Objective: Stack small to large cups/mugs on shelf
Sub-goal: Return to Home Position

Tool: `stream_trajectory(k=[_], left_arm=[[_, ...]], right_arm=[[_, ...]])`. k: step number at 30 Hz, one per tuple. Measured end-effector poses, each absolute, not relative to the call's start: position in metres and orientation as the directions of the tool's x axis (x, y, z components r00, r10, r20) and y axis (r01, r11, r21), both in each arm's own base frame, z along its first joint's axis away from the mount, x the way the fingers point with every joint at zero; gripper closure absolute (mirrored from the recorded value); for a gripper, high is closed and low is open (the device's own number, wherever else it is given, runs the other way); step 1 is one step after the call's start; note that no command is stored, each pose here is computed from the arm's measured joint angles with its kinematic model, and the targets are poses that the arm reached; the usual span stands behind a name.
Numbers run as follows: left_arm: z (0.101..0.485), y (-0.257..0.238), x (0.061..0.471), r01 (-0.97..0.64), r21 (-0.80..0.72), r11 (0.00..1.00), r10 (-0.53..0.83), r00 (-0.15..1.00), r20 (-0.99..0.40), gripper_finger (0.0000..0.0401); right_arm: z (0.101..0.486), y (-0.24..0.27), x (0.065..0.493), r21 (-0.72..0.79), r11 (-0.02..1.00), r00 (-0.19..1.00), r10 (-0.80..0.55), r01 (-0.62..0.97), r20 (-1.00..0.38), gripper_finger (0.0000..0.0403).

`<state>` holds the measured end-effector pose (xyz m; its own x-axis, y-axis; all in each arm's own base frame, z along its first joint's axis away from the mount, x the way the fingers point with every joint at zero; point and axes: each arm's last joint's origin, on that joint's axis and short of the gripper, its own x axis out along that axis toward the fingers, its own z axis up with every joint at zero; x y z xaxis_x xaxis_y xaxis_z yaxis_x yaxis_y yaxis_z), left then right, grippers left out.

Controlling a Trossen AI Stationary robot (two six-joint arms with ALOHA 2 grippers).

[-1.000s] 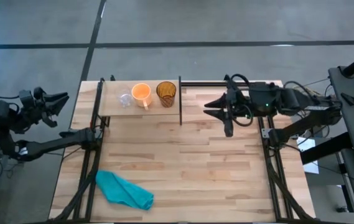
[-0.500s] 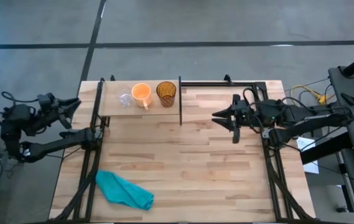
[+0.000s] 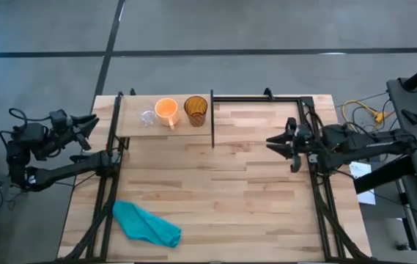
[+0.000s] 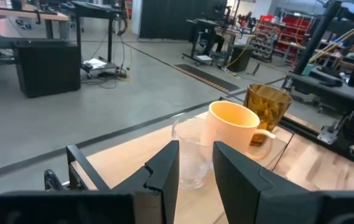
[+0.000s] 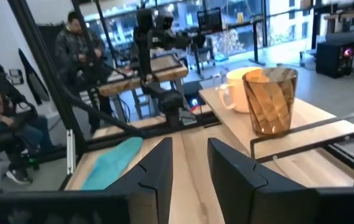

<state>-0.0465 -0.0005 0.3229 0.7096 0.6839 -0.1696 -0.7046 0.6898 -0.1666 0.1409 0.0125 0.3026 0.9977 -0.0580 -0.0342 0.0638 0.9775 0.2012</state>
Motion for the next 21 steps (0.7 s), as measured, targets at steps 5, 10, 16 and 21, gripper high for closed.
stream_trajectory(k=[5,10,16,21], left_arm=[[0.322,0.000,-0.046,-0.706,-0.188,0.683,0.684,0.708,-0.175,0.0317],[0.321,0.000,-0.044,-0.707,-0.201,0.678,0.685,0.707,-0.176,0.0317],[0.310,0.005,-0.028,-0.711,-0.221,0.668,0.685,0.703,-0.191,0.0317],[0.298,0.009,-0.011,-0.683,-0.253,0.685,0.653,0.729,-0.203,0.0317]], right_arm=[[0.291,0.010,0.120,0.208,0.977,0.997,-0.058,0.048,0.046,0.0307],[0.277,0.008,0.106,0.217,0.975,0.995,-0.059,0.039,0.083,0.0307],[0.256,0.007,0.100,0.232,0.972,0.994,-0.059,0.035,0.094,0.0307],[0.237,0.007,0.098,0.290,0.956,0.993,-0.059,0.027,0.102,0.0307]])
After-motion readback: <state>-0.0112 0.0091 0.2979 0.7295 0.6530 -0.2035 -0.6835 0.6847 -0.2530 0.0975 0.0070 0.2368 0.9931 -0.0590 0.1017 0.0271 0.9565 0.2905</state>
